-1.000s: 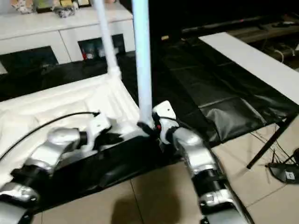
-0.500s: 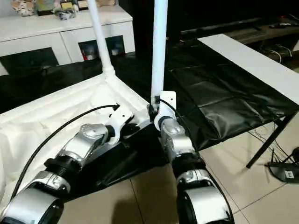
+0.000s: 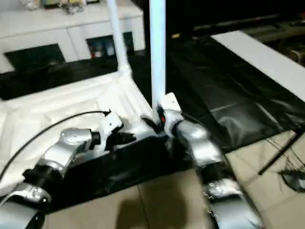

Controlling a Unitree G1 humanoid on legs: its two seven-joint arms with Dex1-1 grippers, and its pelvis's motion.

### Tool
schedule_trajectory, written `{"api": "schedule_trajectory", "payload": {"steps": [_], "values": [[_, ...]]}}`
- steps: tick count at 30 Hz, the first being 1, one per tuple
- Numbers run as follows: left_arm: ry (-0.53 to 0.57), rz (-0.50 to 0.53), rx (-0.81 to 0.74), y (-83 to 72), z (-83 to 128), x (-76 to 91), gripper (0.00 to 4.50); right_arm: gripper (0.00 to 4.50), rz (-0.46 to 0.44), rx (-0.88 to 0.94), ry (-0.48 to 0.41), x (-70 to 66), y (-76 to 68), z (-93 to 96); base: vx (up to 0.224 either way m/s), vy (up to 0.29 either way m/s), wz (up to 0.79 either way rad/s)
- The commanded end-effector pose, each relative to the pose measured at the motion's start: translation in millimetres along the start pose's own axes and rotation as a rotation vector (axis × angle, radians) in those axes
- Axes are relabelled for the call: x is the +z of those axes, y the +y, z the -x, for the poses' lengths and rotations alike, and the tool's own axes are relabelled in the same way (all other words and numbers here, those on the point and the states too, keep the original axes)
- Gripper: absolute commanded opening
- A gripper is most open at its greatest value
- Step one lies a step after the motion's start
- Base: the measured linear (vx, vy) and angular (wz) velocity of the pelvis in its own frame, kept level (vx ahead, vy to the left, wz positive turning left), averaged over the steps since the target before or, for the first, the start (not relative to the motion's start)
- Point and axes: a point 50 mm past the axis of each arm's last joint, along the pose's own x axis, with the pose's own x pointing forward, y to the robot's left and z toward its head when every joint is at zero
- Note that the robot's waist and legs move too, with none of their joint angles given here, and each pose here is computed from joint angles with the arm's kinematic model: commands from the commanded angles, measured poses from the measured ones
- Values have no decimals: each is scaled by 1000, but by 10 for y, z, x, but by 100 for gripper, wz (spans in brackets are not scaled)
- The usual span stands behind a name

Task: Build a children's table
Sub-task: Rotate leg to tighten

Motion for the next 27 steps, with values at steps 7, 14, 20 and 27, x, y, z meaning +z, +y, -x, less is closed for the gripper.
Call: {"api": "schedule_trajectory", "payload": {"steps": [7,14,20,27], "values": [[95,-24,-128,-72,162,-196,0,336,40,262,70,-57,140,196,0,0,0],[95,-29,-145,-90,171,-189,0,336,80,246,85,-10,123,127,0,0,0],[91,-31,-144,-92,175,-185,0,336,101,234,129,-48,94,112,0,0,0],[94,-31,-142,-91,184,-188,0,278,108,216,146,-67,61,109,0,0,0]]}}
